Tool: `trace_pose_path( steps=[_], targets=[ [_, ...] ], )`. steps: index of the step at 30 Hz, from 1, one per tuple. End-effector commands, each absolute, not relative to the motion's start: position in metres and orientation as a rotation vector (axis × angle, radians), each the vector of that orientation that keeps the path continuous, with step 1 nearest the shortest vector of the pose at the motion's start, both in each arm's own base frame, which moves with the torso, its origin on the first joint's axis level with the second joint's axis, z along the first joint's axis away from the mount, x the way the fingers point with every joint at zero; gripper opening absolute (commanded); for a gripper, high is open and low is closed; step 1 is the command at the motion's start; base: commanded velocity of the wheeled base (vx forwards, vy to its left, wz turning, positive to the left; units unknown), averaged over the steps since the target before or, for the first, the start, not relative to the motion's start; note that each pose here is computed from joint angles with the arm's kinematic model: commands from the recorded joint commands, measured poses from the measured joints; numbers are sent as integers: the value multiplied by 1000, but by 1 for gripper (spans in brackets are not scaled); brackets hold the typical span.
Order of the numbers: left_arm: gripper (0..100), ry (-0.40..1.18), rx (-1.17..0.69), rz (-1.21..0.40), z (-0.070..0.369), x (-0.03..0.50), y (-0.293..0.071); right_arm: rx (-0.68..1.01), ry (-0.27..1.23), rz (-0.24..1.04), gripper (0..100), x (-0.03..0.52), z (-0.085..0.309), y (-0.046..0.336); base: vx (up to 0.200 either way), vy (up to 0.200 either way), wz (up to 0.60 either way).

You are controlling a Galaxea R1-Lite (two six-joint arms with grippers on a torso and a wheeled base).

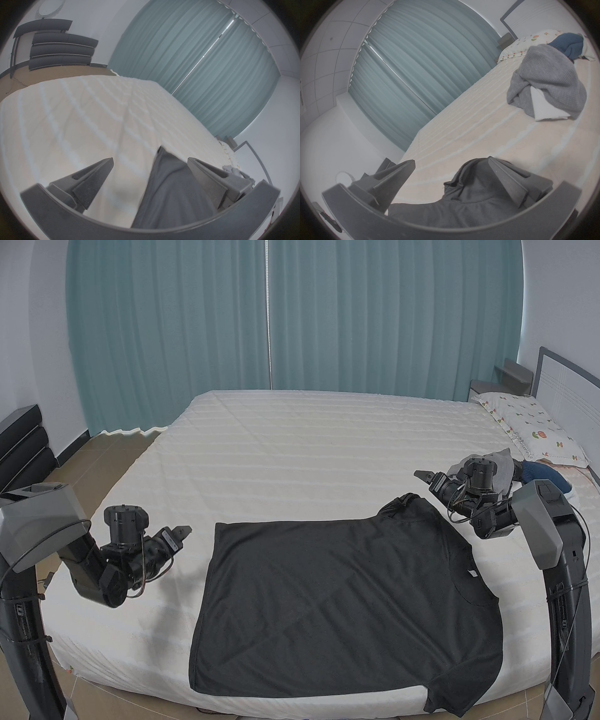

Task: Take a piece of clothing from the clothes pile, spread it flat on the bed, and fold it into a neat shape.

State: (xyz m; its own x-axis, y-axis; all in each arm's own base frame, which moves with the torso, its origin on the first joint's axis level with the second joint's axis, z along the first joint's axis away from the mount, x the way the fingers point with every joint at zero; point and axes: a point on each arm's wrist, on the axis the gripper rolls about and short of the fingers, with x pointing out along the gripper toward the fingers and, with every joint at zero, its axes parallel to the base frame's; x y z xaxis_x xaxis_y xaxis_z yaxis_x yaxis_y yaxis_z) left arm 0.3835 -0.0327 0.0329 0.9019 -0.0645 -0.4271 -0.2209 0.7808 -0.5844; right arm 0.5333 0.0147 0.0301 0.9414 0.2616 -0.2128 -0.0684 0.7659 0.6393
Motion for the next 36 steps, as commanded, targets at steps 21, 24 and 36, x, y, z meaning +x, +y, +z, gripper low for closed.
trace_pose_path(
  steps=[21, 24, 36],
  targets=[
    [100, 483, -694, 4, -34, 527, -83, 586, 394, 127, 100, 507, 21, -10, 0, 0, 0],
    [100, 476, -705, 5, -32, 528, -82, 587, 390, 123, 100, 507, 22, -11, 0, 0, 0],
    [0, 476, -734, 18, -28, 525, -87, 587, 412, 111, 100, 510, 6, -12, 0, 0, 0]
  ],
)
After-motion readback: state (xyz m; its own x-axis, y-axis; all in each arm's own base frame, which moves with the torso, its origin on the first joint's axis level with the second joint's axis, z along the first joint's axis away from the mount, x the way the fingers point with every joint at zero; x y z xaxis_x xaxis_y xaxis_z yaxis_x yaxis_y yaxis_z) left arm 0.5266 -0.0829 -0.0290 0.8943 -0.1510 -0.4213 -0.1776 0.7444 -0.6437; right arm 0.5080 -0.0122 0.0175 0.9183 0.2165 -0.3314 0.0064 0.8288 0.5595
